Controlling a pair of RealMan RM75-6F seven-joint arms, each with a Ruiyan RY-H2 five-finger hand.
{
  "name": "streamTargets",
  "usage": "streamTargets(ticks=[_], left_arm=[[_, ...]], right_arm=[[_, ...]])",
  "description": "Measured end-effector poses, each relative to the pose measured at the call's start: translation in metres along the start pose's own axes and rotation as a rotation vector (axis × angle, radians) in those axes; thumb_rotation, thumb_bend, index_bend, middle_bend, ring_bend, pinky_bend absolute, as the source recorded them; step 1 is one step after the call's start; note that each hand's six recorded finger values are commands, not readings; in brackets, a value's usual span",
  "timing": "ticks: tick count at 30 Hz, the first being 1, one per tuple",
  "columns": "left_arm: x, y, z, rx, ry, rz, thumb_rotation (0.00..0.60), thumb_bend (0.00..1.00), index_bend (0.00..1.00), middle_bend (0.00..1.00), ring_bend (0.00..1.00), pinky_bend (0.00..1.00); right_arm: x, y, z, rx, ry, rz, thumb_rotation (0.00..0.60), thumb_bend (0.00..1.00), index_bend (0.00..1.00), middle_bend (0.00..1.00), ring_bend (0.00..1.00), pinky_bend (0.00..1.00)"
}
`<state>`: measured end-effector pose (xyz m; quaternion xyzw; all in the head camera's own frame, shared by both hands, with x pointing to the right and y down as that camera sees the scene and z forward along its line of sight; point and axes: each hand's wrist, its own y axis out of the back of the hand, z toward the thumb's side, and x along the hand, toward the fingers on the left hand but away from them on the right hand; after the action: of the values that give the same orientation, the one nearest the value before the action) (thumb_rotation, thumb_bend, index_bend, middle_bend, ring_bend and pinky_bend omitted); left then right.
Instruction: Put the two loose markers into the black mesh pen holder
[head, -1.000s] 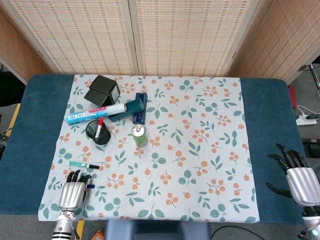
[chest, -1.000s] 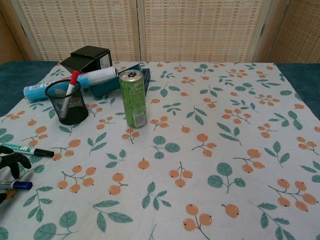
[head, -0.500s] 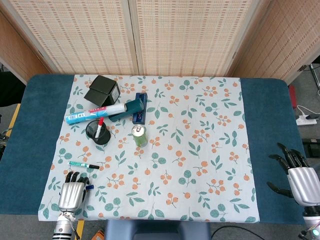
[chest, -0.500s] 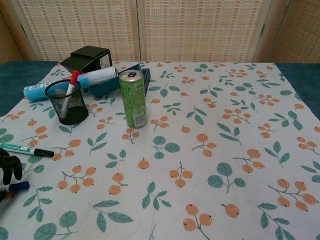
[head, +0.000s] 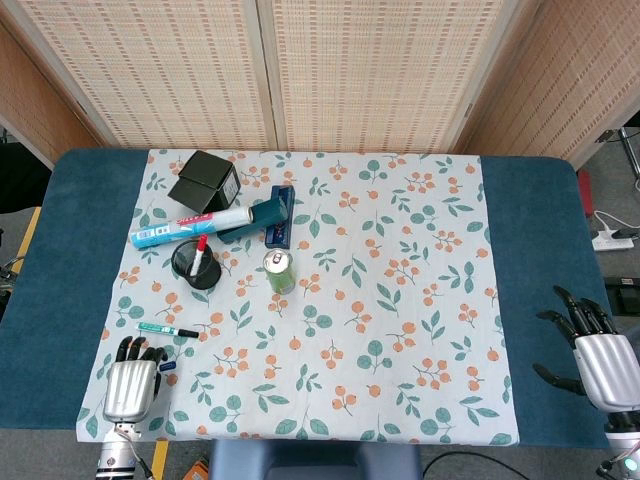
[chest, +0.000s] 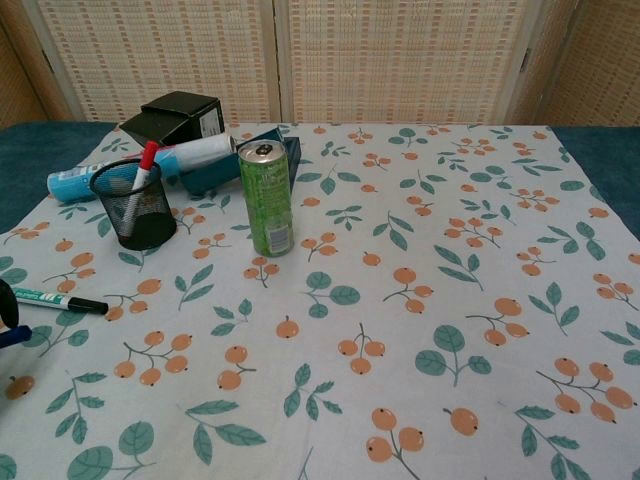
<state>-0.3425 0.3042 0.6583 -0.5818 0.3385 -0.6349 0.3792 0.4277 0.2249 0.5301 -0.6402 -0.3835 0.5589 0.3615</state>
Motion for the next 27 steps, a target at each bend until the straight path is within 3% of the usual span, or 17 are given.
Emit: streamTargets(ticks=[9, 13, 15, 20, 27], left_arm=[[0.01, 0.068, -0.019, -0.1, 0.009, 0.136, 0.6, 0.35, 0.46, 0.55, 0.2, 0.18], [0.026, 0.11, -0.026, -0.184, -0.025, 0.209, 0.6, 0.35, 0.46, 0.57, 0.21, 0.19], [0.035, 0.121, -0.025, -0.236, -0.053, 0.223, 0.6, 0.35, 0.46, 0.57, 0.21, 0.2], [0.065, 0.14, -0.015, -0.45, -0.156, 0.199, 0.6, 0.35, 0.47, 0.58, 0.22, 0.2], [0.121, 0.151, 0.005, -0.769, -0.276, 0.085, 0.6, 0.35, 0.49, 0.6, 0.22, 0.2]], right_arm=[[0.001, 0.006, -0.003, -0.018, 0.0, -0.025, 0.6, 0.06, 0.3, 0.04, 0.16, 0.12], [0.001, 0.006, -0.004, -0.023, 0.002, -0.029, 0.6, 0.06, 0.29, 0.04, 0.16, 0.12], [0.001, 0.007, -0.004, -0.029, 0.003, -0.033, 0.6, 0.06, 0.29, 0.04, 0.16, 0.12], [0.002, 0.009, -0.008, -0.031, -0.006, -0.044, 0.6, 0.06, 0.28, 0.04, 0.16, 0.12], [0.002, 0.011, -0.009, -0.022, -0.019, -0.051, 0.6, 0.06, 0.27, 0.04, 0.16, 0.12]])
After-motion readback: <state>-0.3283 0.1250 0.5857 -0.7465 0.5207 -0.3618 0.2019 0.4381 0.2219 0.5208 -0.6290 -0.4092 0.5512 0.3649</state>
